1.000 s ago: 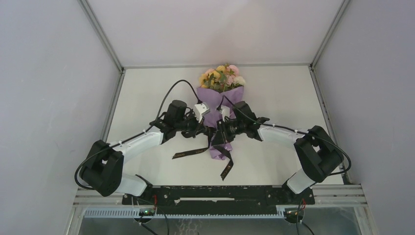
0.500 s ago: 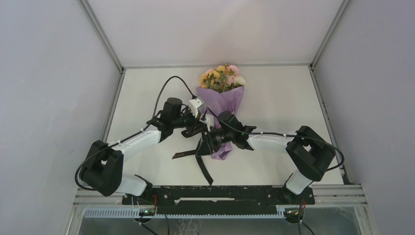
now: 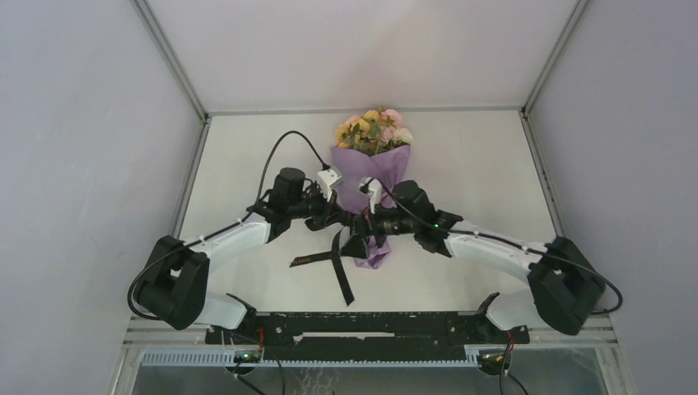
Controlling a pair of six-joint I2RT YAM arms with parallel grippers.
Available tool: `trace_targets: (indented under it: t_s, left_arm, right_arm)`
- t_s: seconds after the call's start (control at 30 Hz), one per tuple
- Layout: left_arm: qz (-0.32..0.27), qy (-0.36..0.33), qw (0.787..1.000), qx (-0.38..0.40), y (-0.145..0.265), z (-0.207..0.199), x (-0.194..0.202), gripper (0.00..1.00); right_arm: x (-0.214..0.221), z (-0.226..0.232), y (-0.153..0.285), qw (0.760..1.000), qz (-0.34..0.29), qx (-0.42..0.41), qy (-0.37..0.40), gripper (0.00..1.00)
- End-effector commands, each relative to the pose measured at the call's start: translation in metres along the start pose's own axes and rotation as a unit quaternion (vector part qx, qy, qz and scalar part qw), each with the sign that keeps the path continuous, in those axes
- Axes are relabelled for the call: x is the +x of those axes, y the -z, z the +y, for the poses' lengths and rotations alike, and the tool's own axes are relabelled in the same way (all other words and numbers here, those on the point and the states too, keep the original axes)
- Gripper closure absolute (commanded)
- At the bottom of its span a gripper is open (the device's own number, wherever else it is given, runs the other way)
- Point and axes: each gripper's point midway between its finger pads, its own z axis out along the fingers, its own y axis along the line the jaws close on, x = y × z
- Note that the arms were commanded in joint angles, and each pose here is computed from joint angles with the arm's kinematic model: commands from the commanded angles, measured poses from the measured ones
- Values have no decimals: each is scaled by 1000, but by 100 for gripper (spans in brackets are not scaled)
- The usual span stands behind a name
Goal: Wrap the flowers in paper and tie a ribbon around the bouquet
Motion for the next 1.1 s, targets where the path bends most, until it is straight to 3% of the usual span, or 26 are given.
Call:
trace_targets:
  t_s: [0.0, 0.23, 0.33, 0.57, 0.87, 0.93, 1.07]
  left_arm:
    - [-35, -30, 999, 21, 3, -8, -13, 100]
    - [-38, -44, 998, 40, 4, -14, -11, 100]
    - [-40, -46, 997, 45, 4, -16, -11, 100]
    - [-43, -47, 996, 58, 3, -20, -12, 100]
    - [-36, -49, 996, 61, 1, -19, -10, 100]
    - [-36, -50, 996, 60, 1, -19, -10, 100]
    - [-36, -53, 996, 64, 0, -19, -11, 100]
  right_arm:
    - [-6, -11, 36, 997, -44, 34, 45, 0]
    - [-42, -38, 63, 983, -126, 27, 130, 1]
    - [-50, -49, 58, 975, -134, 10, 179, 9]
    - [-45, -61, 21, 968, -68, -11, 241, 19]
    - [-49, -88, -1, 971, -49, -8, 234, 25]
    - [-47, -91, -3, 971, -43, -12, 233, 30]
    - [-44, -94, -4, 972, -29, -14, 231, 54]
